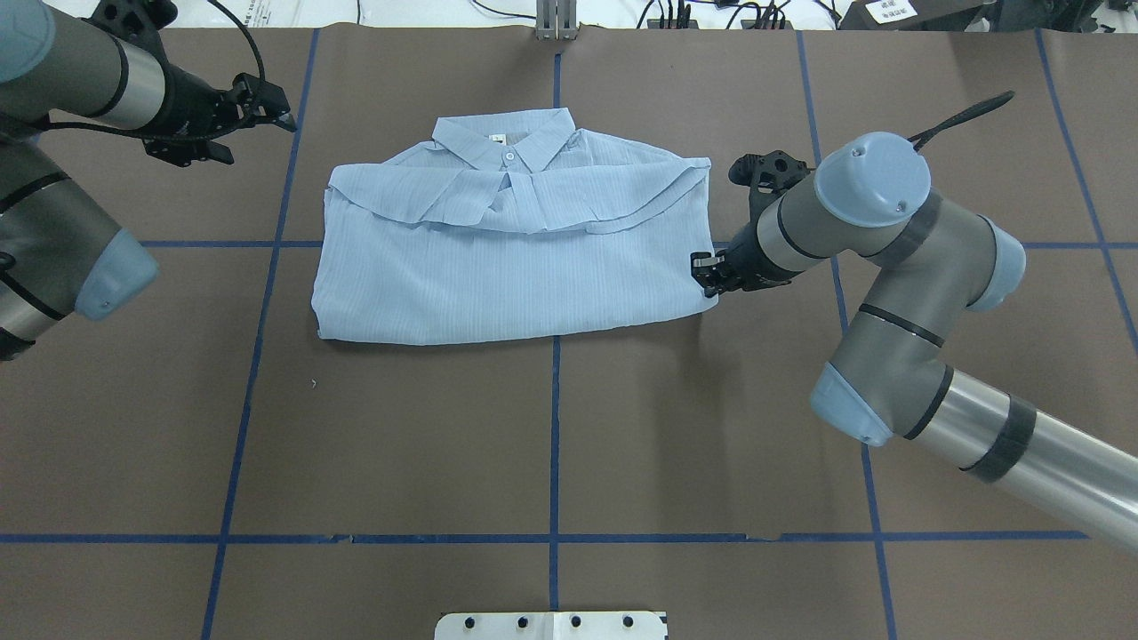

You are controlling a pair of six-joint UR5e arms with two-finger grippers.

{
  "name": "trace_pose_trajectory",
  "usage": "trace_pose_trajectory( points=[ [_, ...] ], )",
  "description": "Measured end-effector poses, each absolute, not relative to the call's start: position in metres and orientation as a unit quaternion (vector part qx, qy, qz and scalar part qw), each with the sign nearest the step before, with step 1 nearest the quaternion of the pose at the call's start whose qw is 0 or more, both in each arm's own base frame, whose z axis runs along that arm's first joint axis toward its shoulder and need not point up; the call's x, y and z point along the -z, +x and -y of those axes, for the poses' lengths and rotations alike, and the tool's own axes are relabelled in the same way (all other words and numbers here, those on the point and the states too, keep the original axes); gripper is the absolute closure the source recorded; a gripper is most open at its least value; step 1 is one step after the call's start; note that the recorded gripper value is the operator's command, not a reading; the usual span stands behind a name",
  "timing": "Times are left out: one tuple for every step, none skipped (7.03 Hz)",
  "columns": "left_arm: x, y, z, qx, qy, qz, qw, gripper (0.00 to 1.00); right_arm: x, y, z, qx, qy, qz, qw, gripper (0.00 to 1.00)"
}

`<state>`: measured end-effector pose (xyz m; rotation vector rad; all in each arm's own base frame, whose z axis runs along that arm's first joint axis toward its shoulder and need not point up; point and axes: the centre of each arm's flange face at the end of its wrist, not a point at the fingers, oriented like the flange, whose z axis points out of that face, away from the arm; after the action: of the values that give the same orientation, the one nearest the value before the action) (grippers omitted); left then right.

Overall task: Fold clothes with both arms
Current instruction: 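Drag the folded shirt with the right gripper toward the robot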

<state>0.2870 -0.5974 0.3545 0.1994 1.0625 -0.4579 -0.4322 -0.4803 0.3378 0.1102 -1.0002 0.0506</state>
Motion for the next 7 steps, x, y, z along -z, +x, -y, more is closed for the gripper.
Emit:
trace_pose_trajectory(
  points=[
    [-0.355, 0.286, 0.597, 0.217, 0.094, -0.501, 0.832, 0.01, -0.345, -0.407, 0.457, -0.020, 0.048, 0.486, 0.873, 1.00],
    [-0.356, 0.284, 0.595, 0.219, 0.093, -0.501, 0.832, 0.01, -0.359, -0.376, 0.431, -0.020, 0.043, 0.485, 0.873, 1.00],
    [-0.358, 0.282, 0.592, 0.221, 0.093, -0.501, 0.832, 0.01, -0.373, -0.344, 0.400, -0.018, 0.038, 0.482, 0.875, 1.00],
    [-0.359, 0.281, 0.590, 0.221, 0.093, -0.501, 0.832, 0.01, -0.382, -0.318, 0.368, -0.012, 0.029, 0.479, 0.877, 1.00],
    [-0.358, 0.280, 0.589, 0.220, 0.094, -0.502, 0.831, 0.01, -0.386, -0.300, 0.328, 0.007, 0.012, 0.476, 0.879, 1.00],
    [-0.355, 0.280, 0.587, 0.220, 0.096, -0.504, 0.830, 0.01, -0.383, -0.294, 0.282, 0.042, -0.012, 0.475, 0.879, 1.00],
    [-0.351, 0.279, 0.586, 0.218, 0.098, -0.506, 0.828, 0.01, -0.377, -0.301, 0.237, 0.090, -0.041, 0.475, 0.874, 1.00]
  ],
)
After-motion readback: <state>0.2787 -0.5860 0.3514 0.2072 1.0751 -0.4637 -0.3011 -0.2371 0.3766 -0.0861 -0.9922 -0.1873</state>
